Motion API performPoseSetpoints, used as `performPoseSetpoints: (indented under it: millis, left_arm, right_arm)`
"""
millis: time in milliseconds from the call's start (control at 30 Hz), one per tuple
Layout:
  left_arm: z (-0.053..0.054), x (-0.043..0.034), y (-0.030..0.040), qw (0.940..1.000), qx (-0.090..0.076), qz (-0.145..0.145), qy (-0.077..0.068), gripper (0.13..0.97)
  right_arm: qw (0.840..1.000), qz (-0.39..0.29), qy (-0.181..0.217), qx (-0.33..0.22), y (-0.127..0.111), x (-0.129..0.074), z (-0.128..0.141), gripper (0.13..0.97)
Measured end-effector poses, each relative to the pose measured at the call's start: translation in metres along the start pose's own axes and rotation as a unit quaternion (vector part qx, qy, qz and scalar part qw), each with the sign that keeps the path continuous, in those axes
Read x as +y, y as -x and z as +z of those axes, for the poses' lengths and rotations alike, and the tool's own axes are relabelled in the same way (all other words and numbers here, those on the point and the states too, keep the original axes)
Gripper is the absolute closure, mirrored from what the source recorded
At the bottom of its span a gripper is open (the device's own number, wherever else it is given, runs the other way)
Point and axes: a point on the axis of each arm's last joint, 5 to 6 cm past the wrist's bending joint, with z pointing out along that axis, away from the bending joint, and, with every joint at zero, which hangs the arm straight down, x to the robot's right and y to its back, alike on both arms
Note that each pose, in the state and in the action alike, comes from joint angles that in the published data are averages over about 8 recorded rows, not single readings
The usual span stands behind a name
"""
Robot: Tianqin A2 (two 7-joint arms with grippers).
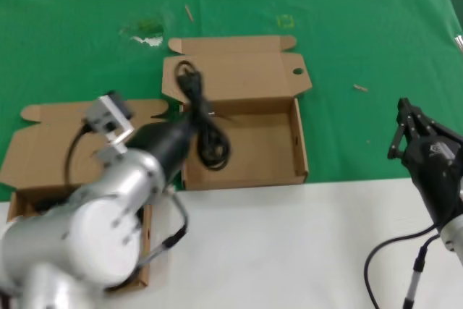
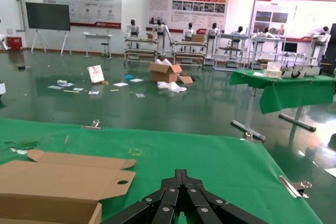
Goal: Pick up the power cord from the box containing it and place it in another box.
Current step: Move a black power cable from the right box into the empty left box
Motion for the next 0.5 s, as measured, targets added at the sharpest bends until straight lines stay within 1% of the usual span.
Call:
performPoseSetpoints:
  millis: [67,100,200,267,367,500]
  left_arm:
    - [0.017,0.0034,-0.0093,0.9999,-0.003,0.002,0.011,0.888]
    - [0.025,0.0050,-0.0127,0.9999,-0.005,0.003,0.015,0.888]
    - [0.046,0.0104,-0.0196,0.9995,-0.015,0.007,0.028,0.888]
    - [0.058,0.0146,-0.0220,0.9990,-0.024,0.010,0.037,0.889]
    - [0.073,0.0213,-0.0237,0.9981,-0.036,0.016,0.047,0.889]
    - [0.088,0.0293,-0.0245,0.9969,-0.049,0.022,0.058,0.890]
  right_arm:
    - [1.000,0.000,0.000,0.000,0.000,0.000,0.000,0.957]
    - [1.000,0.000,0.000,0.000,0.000,0.000,0.000,0.957]
    - [1.000,0.000,0.000,0.000,0.000,0.000,0.000,0.957]
    - [1.000,0.000,0.000,0.000,0.000,0.000,0.000,0.957]
    - [1.000,0.000,0.000,0.000,0.000,0.000,0.000,0.957]
    - [1.000,0.000,0.000,0.000,0.000,0.000,0.000,0.957]
